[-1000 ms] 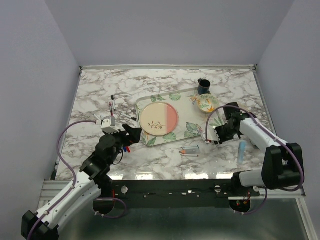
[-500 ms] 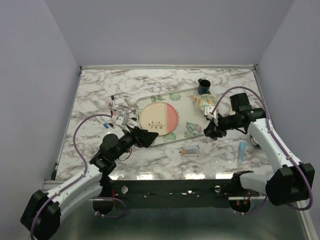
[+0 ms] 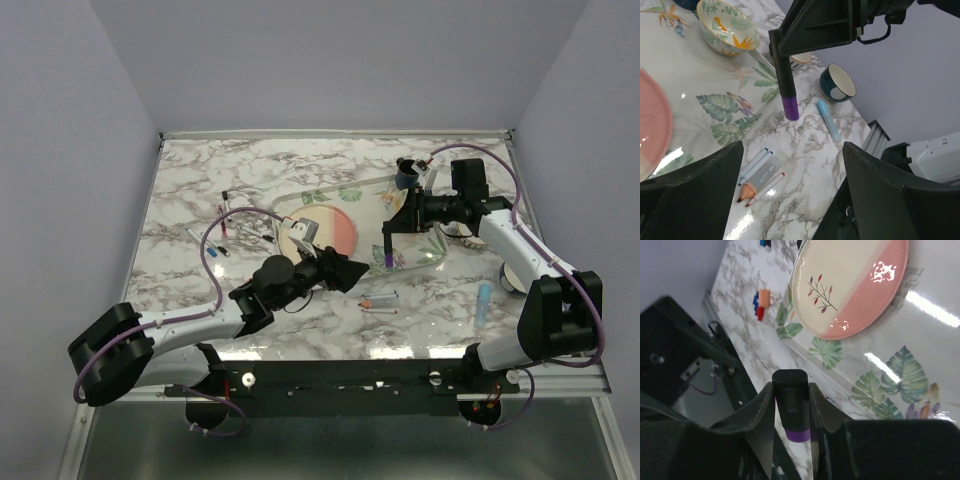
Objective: Open the pen caps
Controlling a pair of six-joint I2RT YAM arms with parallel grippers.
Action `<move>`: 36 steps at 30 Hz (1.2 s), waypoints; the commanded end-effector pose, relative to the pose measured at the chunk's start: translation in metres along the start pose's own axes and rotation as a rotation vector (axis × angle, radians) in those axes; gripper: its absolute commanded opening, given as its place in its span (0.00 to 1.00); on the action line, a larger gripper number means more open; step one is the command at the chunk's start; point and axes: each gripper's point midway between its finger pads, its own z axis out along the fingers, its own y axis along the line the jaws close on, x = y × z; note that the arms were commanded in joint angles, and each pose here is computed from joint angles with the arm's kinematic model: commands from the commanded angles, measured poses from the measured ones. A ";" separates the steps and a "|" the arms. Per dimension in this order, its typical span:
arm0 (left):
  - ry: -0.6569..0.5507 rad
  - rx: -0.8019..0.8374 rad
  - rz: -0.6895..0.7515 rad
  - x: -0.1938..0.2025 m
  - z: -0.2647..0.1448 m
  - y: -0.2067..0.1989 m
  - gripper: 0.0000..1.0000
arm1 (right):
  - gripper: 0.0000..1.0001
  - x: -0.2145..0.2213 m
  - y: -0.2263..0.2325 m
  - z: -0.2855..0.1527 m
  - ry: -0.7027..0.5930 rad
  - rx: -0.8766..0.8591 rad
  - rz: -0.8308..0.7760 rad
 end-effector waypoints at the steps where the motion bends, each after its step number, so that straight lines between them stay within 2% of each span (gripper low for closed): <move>1: -0.091 -0.156 -0.026 -0.014 0.035 0.011 0.80 | 0.01 -0.015 -0.006 0.012 -0.109 0.049 0.376; 2: -0.084 -0.170 -0.031 -0.013 0.040 0.012 0.73 | 0.01 -0.011 -0.006 0.013 -0.112 0.046 0.419; 4: -0.044 -0.230 -0.040 -0.006 0.051 0.018 0.72 | 0.00 -0.013 -0.005 0.012 -0.131 0.042 0.421; 5: -0.033 -0.242 -0.037 -0.002 0.054 0.020 0.68 | 0.01 -0.011 -0.003 0.013 -0.129 0.034 0.433; 8: 0.003 -0.259 -0.038 0.004 0.062 0.020 0.65 | 0.01 -0.012 -0.004 0.012 -0.145 0.039 0.431; 12: 0.065 -0.284 -0.036 0.015 0.073 0.021 0.64 | 0.01 -0.009 -0.007 0.016 -0.146 0.030 0.440; 13: 0.092 -0.300 -0.022 0.020 0.076 0.021 0.60 | 0.01 -0.007 -0.009 0.016 -0.144 0.033 0.450; 18: 0.168 -0.386 0.045 0.033 0.082 0.029 0.55 | 0.01 -0.007 -0.010 0.016 -0.149 0.039 0.452; 20: 0.201 -0.414 0.067 0.039 0.082 0.034 0.43 | 0.01 -0.006 -0.010 0.017 -0.147 0.038 0.453; 22: 0.219 -0.431 0.078 0.042 0.084 0.038 0.38 | 0.01 -0.006 -0.011 0.017 -0.147 0.041 0.456; 25: 0.241 -0.451 0.098 0.045 0.085 0.041 0.18 | 0.00 -0.005 -0.010 0.017 -0.146 0.039 0.451; 26: 0.240 -0.458 0.105 0.045 0.085 0.042 0.02 | 0.01 -0.004 -0.010 0.017 -0.144 0.038 0.449; 28: 0.241 -0.458 0.117 0.044 0.082 0.043 0.00 | 0.01 -0.005 -0.009 0.016 -0.148 0.037 0.440; 30: 0.250 -0.444 0.131 0.044 0.080 0.042 0.00 | 0.08 -0.006 -0.008 0.015 -0.150 0.030 0.411; 31: 0.252 -0.441 0.134 0.043 0.077 0.043 0.00 | 0.24 -0.007 -0.006 0.014 -0.149 0.023 0.387; 34: 0.277 -0.399 0.128 0.044 0.070 0.044 0.00 | 0.46 -0.013 -0.001 0.008 -0.159 0.029 0.269; 36: 0.328 -0.318 0.114 0.051 0.066 0.037 0.00 | 0.52 -0.015 0.001 0.004 -0.161 0.031 0.163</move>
